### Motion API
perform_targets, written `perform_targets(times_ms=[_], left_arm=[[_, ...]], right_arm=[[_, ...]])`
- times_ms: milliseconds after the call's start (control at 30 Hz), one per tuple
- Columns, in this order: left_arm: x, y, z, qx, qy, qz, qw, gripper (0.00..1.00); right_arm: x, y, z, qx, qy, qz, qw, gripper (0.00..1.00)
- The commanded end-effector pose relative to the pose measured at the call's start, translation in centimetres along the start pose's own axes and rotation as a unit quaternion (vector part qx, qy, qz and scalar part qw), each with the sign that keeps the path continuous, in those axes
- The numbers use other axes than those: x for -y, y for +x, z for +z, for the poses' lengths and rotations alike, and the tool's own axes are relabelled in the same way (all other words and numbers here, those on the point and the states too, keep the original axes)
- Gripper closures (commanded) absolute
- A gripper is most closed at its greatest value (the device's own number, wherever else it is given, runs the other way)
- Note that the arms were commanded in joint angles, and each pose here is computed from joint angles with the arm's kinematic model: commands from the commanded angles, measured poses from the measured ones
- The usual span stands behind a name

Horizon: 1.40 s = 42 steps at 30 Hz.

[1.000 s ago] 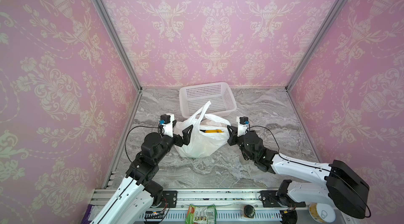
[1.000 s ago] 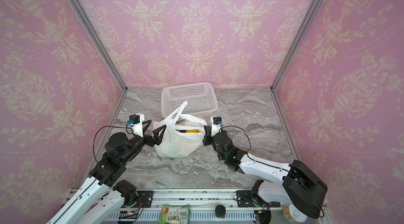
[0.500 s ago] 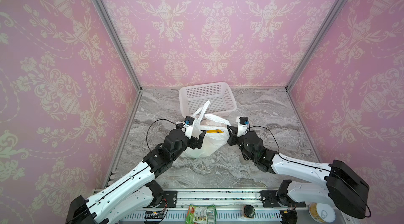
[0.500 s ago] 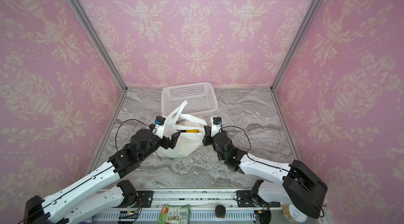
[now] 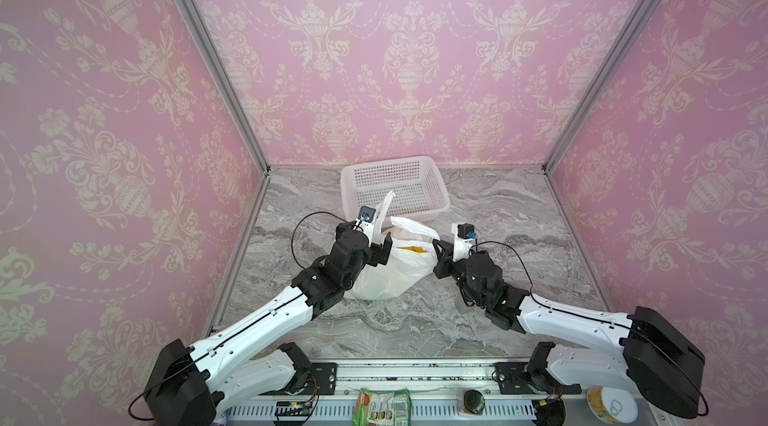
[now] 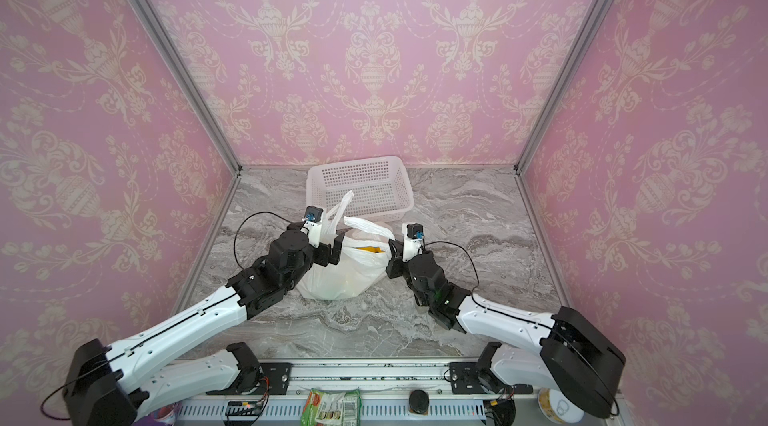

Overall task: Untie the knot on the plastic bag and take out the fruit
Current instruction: 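Grasp one bag handle with the left gripper while the right gripper holds the other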

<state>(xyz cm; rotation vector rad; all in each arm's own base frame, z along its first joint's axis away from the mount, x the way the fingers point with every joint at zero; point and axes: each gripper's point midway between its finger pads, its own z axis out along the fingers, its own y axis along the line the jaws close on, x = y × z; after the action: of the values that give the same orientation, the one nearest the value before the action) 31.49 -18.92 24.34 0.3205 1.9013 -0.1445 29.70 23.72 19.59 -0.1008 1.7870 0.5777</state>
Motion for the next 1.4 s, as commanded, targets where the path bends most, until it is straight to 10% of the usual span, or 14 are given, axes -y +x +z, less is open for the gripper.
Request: perform_targets(times_ms=[0,467,933,1067,1233,1367], left_arm=[[-0.6,-3.3,-0.4,0.02,-0.029,-0.004,0.999,0.01],[1.7,-2.3,-0.1,-0.076,0.028,0.008,0.997,0.01],[0.5,-2.7,3.5,-0.105,-0.054,0.057,0.991,0.04],[0.4,-2.6,4.0,-0.108,-0.049,0.055,0.991,0.25],[0.6,-3.1,4.0,-0.1,-0.033,0.046,0.993,0.82],[0.2,-4.0,3.3,-0.083,-0.033,0.036,0.995,0.97]], right_arm=[[-0.7,-1.1,-0.7,0.023,-0.016,0.01,1.0,1.0],[-0.6,-1.4,-1.4,0.03,-0.016,0.008,0.999,1.0],[-0.5,-1.7,-2.2,0.036,-0.019,0.008,0.999,1.0],[-0.1,-1.8,-2.4,0.04,-0.014,0.005,0.999,1.0],[0.1,-2.0,-2.5,0.043,-0.008,0.003,0.999,0.92],[0.2,-2.2,-2.8,0.046,-0.007,0.001,0.999,0.62]])
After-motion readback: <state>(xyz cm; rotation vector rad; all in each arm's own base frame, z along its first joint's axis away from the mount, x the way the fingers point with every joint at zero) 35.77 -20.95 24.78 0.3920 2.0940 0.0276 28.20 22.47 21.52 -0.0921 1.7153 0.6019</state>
